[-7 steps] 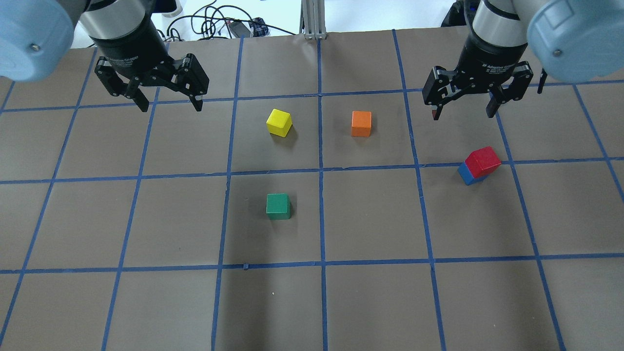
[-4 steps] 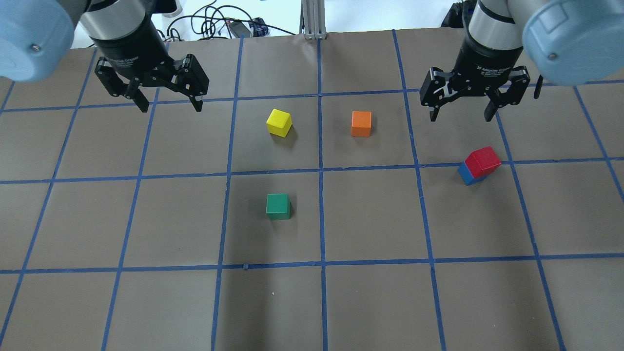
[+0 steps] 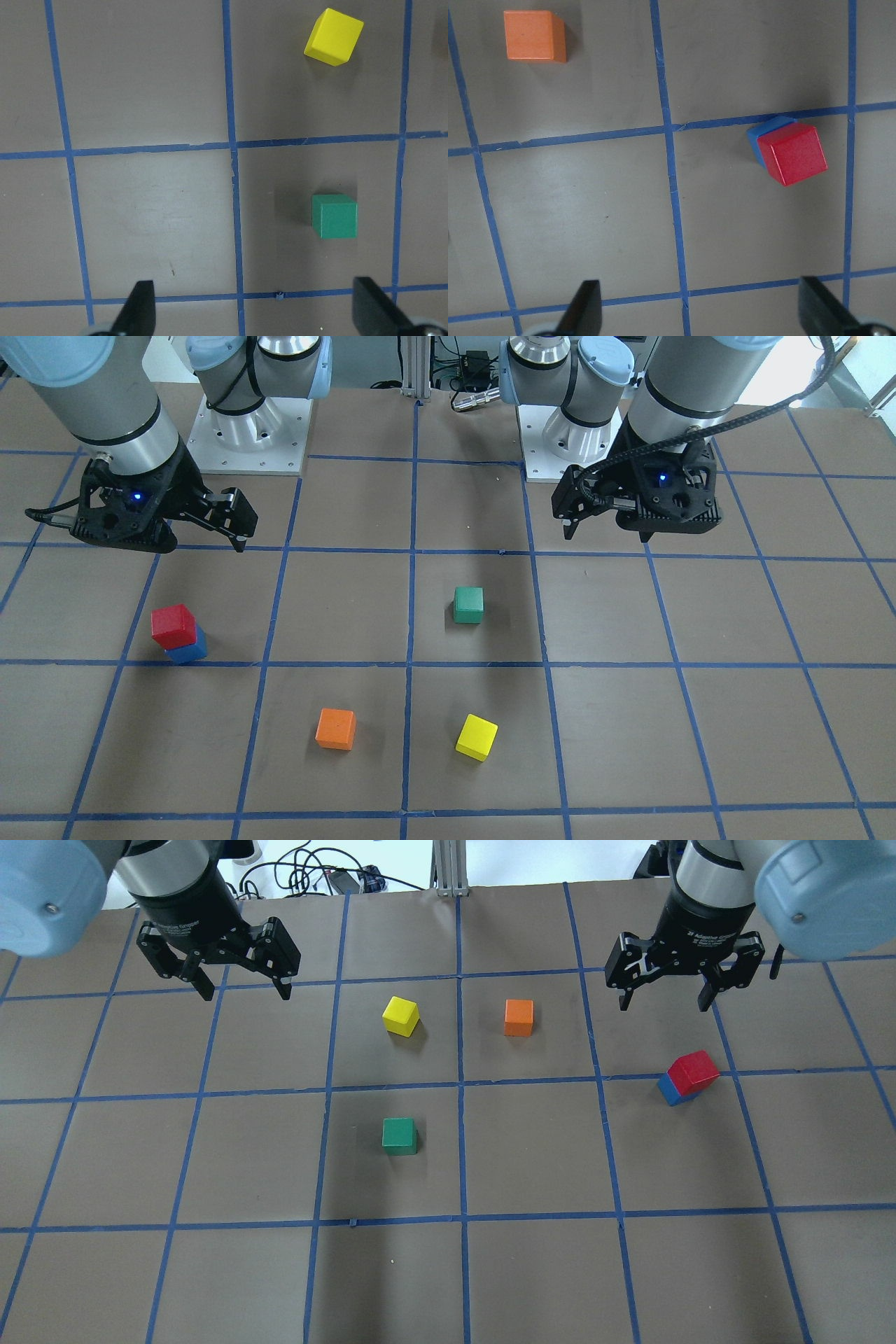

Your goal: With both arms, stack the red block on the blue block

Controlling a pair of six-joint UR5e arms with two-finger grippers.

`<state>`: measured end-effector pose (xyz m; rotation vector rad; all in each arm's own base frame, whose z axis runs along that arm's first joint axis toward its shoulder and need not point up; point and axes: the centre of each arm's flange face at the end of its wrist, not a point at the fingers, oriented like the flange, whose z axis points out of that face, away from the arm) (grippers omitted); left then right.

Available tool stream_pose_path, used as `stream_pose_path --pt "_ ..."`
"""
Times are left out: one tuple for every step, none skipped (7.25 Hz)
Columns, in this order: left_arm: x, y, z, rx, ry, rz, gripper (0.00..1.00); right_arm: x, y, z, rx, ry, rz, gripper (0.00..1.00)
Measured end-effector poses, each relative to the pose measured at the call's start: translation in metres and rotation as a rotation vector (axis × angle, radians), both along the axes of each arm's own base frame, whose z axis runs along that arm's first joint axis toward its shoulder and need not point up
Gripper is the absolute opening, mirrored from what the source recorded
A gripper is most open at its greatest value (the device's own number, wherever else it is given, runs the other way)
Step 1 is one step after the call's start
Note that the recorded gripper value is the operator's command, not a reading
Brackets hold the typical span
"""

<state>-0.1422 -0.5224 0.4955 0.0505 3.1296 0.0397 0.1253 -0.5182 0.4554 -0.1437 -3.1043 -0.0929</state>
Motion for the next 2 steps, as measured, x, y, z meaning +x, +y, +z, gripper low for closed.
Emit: stream_pose_path --pt "0.0000 0.0000 -0.0002 0.000 0.000 0.000 1.00 -0.0004 -0.0003 0.0022 -0.005 0.000 -0.001 1.00" --pt "-0.0001 -0.0002 -0.0004 0.000 0.000 0.000 1.00 -0.0008 -0.0003 0.0039 -0.009 0.000 -0.002 1.00"
